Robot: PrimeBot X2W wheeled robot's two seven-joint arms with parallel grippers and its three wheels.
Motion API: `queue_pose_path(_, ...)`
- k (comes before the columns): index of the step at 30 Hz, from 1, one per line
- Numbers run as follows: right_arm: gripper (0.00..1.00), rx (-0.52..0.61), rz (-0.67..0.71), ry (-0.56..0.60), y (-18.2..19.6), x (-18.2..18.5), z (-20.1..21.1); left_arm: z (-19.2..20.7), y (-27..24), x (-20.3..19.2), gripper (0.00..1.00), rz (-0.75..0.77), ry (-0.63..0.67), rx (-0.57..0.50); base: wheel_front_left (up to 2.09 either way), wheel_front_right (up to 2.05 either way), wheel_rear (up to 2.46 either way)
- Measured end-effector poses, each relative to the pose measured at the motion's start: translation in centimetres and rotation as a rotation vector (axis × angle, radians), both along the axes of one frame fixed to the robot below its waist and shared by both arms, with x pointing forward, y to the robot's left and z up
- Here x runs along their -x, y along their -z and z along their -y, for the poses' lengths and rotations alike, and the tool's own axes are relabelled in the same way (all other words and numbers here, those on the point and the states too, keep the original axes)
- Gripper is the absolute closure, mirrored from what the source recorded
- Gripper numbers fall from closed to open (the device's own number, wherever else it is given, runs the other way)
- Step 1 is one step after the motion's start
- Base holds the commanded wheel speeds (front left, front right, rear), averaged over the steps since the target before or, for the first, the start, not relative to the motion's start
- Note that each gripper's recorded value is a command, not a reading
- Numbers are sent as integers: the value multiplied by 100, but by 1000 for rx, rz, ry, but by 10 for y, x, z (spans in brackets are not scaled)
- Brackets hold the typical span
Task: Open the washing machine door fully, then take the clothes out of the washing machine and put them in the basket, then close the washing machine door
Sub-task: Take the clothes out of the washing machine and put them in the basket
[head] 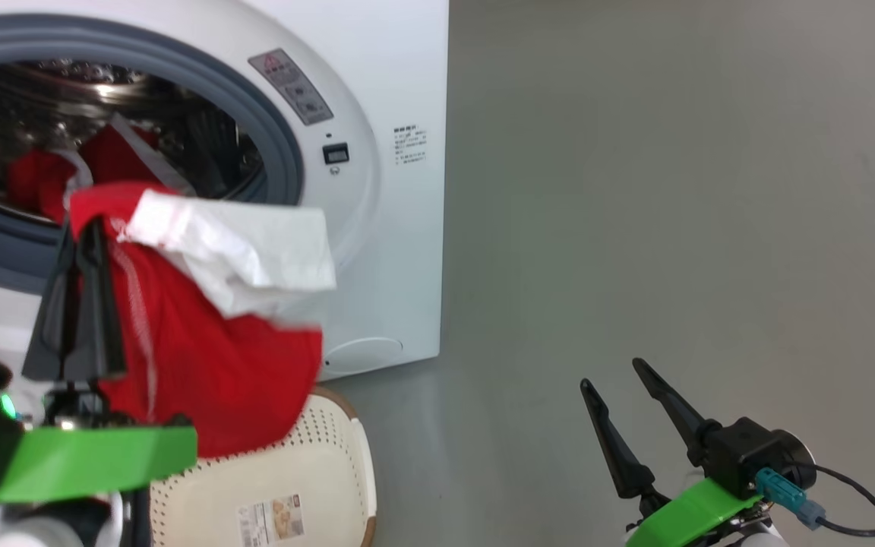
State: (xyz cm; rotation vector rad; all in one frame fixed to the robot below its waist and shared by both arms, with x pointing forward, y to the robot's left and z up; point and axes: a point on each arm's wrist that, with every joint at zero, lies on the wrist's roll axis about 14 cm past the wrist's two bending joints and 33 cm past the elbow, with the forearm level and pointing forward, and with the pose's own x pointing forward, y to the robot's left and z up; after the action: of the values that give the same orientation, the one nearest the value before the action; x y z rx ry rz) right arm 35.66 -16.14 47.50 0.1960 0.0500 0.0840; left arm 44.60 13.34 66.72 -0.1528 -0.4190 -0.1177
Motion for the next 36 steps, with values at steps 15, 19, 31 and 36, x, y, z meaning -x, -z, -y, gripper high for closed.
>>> queue_pose_path(15, 0, -5, 27, 9, -11, 8, 2, -21, 54, 40, 100, -122, -94, 62, 0, 0, 0)
queue_pose_path(19, 0, -5, 25, 9, -10, 7, 2, -23, 80, 45, 100, -181, -115, 57, 0, 0, 0)
queue_pose_path(31, 0, -4, -7, 13, 0, 0, 4, -14, 172, 42, 100, -425, -101, 77, 0, 0, 0)
queue_pose_path(36, 0, 2, -6, 21, 1, -12, 8, -10, 219, 30, 100, -552, -76, 85, 0, 0, 0)
